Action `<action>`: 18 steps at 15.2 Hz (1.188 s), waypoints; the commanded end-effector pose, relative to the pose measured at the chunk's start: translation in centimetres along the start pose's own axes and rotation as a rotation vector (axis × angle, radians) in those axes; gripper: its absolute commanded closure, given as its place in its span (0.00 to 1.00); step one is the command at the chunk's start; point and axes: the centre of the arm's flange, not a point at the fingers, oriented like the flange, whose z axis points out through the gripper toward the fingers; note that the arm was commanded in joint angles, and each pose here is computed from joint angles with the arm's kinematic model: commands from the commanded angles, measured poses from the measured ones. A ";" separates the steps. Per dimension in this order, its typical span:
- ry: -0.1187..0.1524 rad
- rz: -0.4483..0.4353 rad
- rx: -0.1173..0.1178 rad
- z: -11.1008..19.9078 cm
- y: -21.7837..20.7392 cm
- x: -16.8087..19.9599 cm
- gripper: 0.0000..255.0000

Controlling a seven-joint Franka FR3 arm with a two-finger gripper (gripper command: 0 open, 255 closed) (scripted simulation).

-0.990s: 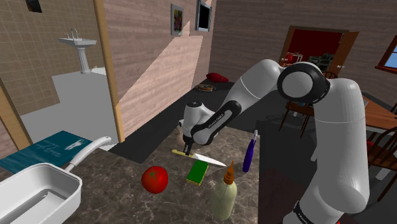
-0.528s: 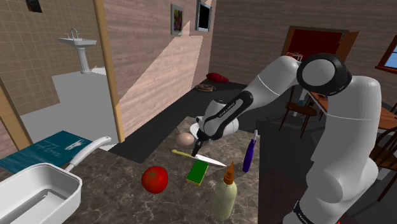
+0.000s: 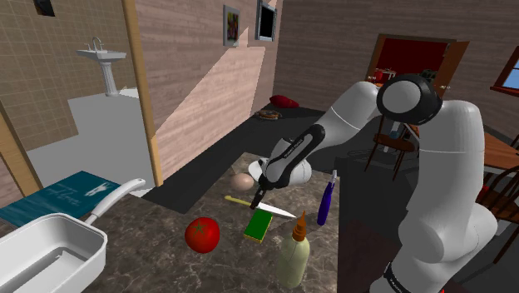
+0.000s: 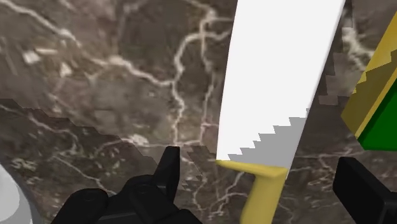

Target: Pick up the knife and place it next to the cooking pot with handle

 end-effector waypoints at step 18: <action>0.000 0.000 0.000 0.0 -0.1 0.2 1.00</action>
